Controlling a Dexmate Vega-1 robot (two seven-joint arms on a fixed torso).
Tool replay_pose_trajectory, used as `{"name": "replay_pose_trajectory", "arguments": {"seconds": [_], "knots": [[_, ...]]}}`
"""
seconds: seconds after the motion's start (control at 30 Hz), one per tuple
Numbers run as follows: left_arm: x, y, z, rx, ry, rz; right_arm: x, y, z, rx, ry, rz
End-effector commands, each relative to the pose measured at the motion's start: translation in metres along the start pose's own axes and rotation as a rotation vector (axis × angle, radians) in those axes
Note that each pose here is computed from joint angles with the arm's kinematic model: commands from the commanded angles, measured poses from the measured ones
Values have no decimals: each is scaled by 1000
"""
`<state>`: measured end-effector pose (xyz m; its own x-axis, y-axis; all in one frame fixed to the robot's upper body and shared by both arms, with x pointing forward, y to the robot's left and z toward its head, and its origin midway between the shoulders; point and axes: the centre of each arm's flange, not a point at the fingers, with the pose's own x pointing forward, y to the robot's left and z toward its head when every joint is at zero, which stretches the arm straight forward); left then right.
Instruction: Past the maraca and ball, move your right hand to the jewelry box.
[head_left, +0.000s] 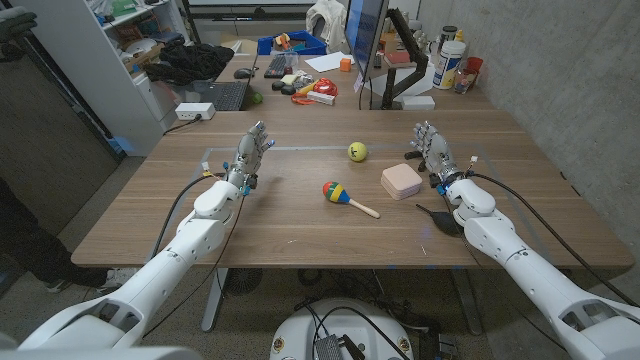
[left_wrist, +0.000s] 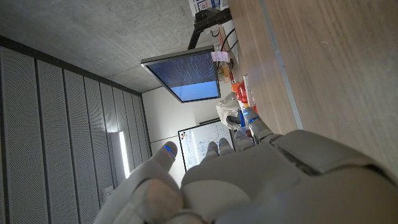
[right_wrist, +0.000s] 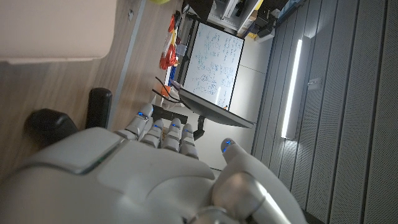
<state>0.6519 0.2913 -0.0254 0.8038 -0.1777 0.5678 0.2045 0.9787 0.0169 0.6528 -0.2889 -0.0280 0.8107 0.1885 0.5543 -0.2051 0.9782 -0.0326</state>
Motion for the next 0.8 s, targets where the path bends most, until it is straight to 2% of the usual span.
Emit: {"name": "replay_pose_trajectory", "arguments": {"seconds": [0.03, 0.47, 0.8], "knots": [[-1, 0, -2, 0, 6, -3, -1, -1, 1, 7, -4, -8], [0, 2, -3, -3, 5, -3, 0, -1, 4, -29, -4, -9], [-1, 5, -5, -3, 9, -1, 1, 0, 12, -117, -36, -22]]}}
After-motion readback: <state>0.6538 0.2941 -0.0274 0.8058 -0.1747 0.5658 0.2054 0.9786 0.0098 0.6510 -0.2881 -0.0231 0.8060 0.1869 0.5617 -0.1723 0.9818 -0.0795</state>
